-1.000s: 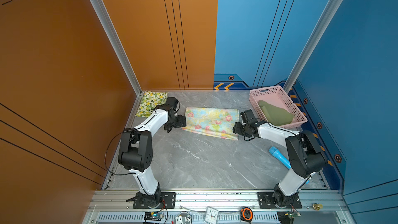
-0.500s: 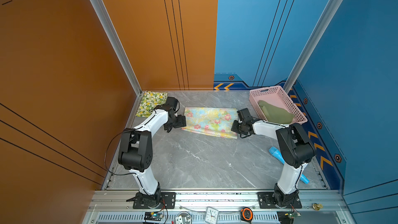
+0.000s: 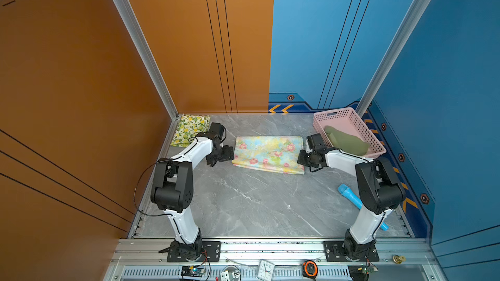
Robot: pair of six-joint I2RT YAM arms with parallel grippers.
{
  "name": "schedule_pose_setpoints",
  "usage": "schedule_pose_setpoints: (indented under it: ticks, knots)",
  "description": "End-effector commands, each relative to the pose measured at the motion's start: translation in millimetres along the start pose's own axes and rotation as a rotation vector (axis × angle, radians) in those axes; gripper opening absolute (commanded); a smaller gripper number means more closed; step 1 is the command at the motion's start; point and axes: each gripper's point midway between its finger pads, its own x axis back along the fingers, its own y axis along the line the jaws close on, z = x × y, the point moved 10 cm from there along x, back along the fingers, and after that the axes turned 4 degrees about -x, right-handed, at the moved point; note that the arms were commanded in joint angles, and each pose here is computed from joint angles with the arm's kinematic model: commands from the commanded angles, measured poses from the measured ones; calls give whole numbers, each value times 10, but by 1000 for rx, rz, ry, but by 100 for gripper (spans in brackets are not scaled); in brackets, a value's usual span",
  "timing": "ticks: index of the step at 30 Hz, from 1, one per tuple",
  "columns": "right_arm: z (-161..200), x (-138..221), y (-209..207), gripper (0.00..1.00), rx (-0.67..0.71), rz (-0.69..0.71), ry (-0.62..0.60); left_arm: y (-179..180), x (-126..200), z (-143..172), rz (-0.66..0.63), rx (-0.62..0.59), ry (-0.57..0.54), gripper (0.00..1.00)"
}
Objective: Fold and stack skirts
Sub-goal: Smooth out the skirt at the center of the table, then fold the skirt at the center of the table.
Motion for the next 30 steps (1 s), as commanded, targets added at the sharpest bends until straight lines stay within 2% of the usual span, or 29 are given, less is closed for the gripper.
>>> schedule_pose_setpoints:
  ticks: [1,4,5,19,26,30]
  knots:
    - [71,17,-56,0,39,-7,57,-109,-48,-52,17,13,12,87]
    - [46,-2,-46,0,51,-8,63,-201,-136,-82,33,13,28,88]
    - [38,-5,-39,0,55,-11,66,-231,-173,-106,41,12,29,83]
    - [22,21,-17,0,85,-23,79,-528,-593,-403,169,-53,90,78]
    - [-9,29,8,0,84,-36,78,-617,-723,-218,159,-107,177,71]
    - [-29,39,46,0,81,-57,80,-571,-775,-94,145,-76,234,68]
